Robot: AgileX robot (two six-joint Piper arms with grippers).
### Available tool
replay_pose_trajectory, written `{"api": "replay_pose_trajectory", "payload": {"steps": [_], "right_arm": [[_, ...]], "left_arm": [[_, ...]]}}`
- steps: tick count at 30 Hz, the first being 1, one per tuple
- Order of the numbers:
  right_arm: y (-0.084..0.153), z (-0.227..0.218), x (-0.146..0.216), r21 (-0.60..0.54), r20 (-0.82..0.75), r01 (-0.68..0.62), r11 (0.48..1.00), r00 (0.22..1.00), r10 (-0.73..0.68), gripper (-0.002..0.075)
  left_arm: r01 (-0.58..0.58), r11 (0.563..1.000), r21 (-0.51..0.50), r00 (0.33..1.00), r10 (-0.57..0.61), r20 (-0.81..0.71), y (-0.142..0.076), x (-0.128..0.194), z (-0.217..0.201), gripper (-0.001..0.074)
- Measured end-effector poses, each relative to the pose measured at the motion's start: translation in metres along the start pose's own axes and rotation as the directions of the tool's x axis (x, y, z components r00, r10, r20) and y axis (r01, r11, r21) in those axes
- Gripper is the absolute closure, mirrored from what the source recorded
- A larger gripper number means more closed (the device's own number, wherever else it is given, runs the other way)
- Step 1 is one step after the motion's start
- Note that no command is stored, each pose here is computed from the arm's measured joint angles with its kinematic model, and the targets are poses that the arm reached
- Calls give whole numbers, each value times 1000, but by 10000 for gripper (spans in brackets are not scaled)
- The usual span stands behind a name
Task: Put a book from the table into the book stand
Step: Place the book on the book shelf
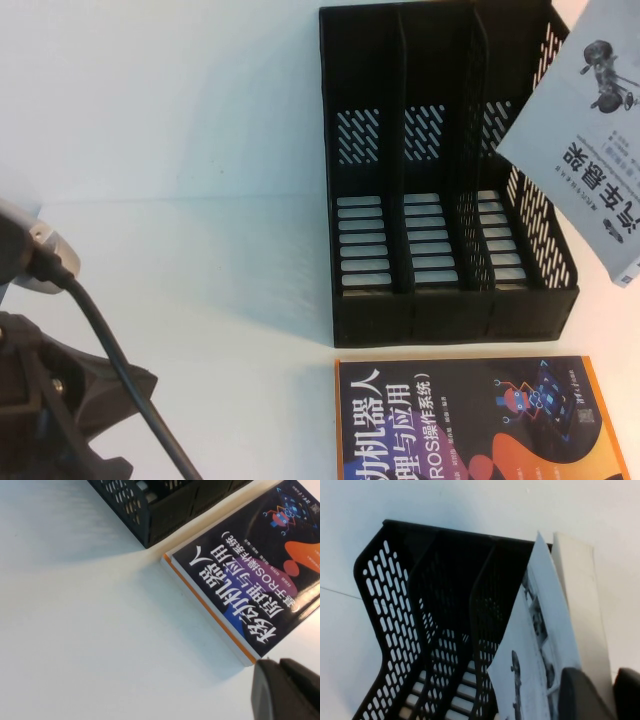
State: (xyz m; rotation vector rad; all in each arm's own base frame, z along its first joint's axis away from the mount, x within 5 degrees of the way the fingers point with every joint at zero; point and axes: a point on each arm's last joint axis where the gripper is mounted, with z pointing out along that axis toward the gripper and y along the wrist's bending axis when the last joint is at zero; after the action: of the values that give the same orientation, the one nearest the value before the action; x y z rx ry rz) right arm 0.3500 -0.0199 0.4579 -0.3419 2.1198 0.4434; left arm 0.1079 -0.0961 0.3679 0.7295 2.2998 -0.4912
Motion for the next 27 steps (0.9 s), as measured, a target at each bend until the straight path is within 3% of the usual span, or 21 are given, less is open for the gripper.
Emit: {"api": "replay_pose_trajectory", "payload": {"steps": [17,27], "right_arm": [[2,36,-9,37,94,-57,998,994,53,594],[0,76,0,50,34,-47,998,998,46,594]], "left_arm": [[7,1000,2,1000,-7,0,0,0,0,738],[5,1000,-2,1000,-5,-6,0,1,0,738]]}}
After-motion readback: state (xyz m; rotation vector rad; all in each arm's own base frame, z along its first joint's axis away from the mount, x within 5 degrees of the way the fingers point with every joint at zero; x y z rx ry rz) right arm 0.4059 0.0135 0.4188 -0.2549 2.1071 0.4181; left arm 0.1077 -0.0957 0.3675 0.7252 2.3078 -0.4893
